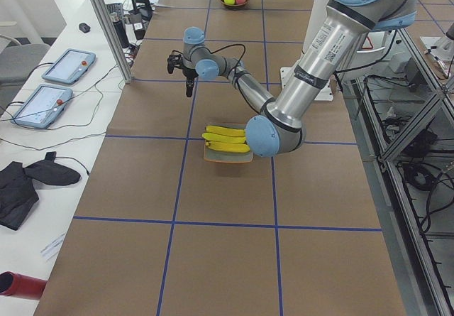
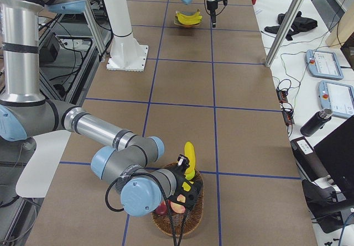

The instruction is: Transfer all bananas from basket to plate

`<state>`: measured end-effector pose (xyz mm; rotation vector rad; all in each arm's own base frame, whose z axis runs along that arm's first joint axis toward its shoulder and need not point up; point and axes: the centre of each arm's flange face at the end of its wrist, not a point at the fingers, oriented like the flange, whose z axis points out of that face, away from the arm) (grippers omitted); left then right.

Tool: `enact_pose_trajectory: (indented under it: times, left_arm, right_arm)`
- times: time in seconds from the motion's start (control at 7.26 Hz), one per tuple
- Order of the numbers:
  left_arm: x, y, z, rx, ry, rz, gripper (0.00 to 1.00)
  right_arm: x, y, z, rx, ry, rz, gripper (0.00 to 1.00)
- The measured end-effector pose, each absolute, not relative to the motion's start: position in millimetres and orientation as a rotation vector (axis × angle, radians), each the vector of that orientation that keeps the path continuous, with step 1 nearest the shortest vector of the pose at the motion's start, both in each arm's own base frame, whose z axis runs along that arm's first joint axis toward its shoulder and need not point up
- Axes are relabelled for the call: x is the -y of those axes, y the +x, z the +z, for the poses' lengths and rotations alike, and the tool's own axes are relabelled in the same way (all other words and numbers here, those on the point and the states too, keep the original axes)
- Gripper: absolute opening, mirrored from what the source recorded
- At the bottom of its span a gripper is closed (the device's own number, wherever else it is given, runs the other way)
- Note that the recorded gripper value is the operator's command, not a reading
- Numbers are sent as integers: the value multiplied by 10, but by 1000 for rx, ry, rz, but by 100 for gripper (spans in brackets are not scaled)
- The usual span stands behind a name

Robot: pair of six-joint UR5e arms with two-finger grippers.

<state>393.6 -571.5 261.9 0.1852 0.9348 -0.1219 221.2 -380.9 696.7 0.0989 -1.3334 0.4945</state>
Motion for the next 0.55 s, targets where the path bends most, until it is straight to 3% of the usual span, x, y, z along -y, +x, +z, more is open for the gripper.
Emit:
enact_pose_trajectory:
  times: [0.55]
  left_arm:
    - [5717,3938,2623,-935,184,-122,100]
  right_arm:
    - [4262,2102,6598,1387,132,410,0]
